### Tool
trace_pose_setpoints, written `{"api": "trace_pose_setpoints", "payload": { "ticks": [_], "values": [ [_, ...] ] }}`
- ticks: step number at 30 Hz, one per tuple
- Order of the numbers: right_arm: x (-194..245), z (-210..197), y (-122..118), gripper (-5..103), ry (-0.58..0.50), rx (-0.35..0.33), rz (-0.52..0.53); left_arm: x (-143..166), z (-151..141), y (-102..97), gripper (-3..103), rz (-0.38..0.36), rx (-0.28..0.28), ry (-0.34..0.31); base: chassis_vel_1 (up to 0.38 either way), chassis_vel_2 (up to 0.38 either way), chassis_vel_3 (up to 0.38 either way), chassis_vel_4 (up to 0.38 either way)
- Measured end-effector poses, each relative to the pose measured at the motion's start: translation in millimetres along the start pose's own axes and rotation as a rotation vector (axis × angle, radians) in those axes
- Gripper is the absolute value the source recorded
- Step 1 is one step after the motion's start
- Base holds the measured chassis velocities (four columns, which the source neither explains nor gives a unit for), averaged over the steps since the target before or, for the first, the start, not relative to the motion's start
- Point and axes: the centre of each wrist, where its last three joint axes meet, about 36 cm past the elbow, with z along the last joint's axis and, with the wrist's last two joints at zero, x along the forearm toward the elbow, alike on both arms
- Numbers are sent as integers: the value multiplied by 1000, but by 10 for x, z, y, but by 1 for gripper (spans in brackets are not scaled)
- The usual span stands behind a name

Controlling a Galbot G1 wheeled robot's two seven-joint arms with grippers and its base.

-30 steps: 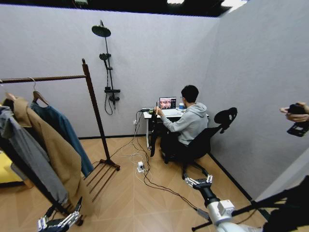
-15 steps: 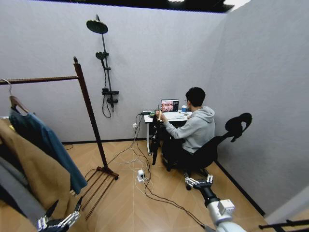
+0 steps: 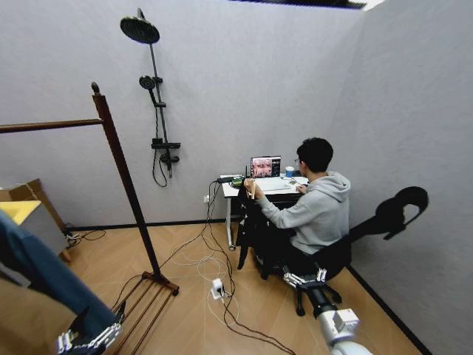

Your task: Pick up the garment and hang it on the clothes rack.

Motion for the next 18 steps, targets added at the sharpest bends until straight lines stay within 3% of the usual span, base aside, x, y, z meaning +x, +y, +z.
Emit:
{"api": "trace_pose_setpoints", "payload": {
  "ticks": [3, 8, 13, 18],
  "values": [
    [-12, 3, 13, 100, -12, 12, 2, 0, 0, 0, 100, 0, 0, 0, -356, 352, 351, -358],
    [-36, -7, 30, 100, -3, 10, 15, -1, 0, 0, 100, 0, 0, 0, -248, 232, 168, -126],
    [-72, -80, 16, 100, 7, 15, 34, 0, 0, 0, 100, 0, 0, 0, -14, 46, 33, 11],
    [-417, -164, -175, 100, 16, -3, 39, 1, 0, 0, 100, 0, 0, 0, 88, -82, -107, 77]
  ]
}}
